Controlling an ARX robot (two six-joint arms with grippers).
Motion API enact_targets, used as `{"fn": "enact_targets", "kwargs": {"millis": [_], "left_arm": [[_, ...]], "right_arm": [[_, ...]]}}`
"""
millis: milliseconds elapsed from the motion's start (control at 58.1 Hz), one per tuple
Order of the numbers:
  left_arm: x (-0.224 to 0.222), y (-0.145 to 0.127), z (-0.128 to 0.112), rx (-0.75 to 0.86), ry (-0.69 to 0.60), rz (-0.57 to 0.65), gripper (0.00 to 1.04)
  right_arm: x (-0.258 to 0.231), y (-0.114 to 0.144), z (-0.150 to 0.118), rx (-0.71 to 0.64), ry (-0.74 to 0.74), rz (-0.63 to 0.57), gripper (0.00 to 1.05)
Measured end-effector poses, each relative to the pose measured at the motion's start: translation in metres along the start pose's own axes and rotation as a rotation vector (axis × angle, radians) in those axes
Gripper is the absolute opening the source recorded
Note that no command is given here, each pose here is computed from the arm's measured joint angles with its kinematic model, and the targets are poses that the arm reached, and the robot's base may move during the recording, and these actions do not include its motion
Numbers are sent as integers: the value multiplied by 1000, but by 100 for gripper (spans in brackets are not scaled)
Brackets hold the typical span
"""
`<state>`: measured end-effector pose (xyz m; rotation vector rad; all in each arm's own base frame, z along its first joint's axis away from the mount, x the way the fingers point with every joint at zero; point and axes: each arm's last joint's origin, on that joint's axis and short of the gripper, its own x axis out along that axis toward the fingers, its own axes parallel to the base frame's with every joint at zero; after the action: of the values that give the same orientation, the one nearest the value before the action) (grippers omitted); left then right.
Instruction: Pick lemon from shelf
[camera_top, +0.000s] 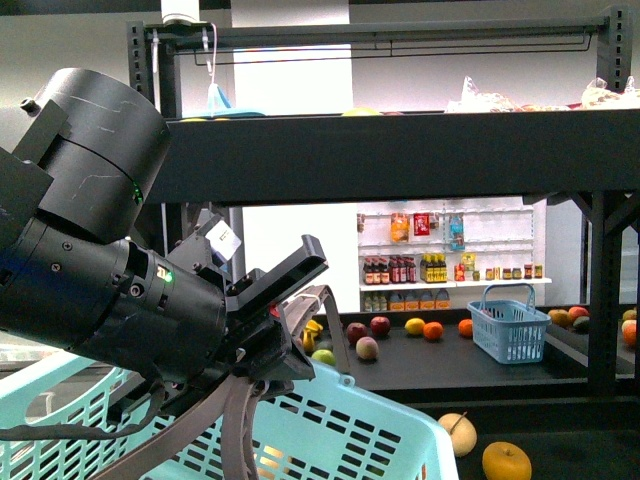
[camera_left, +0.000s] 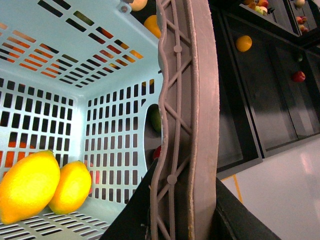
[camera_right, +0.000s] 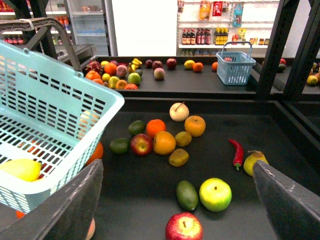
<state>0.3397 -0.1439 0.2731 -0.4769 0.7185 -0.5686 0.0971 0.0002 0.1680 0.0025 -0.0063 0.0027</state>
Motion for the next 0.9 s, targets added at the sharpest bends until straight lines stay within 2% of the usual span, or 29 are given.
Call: {"fn": "enact_targets", "kwargs": {"millis": [34,86,327,396,551,672,895], "left_arm": [[0,0,0,0,0,0,17],[0,0,0,0,-1,1,17],[-8,9,25,-151,-247,23,17],[-17,21,38,-227,-358,52,17],[-55,57,81,-453,-708,125,17],[-77,88,105,-598,-897,183,17],[-88,103,119,-713,-1012,182,17]], "right_arm": [[0,0,0,0,0,0,99],[0,0,0,0,0,0,97],[0,0,0,0,0,0,97],[0,0,0,0,0,0,97],[0,0,0,0,-1,0,97],[0,0,0,0,-1,0,97],[0,0,0,0,-2,0,97]]}}
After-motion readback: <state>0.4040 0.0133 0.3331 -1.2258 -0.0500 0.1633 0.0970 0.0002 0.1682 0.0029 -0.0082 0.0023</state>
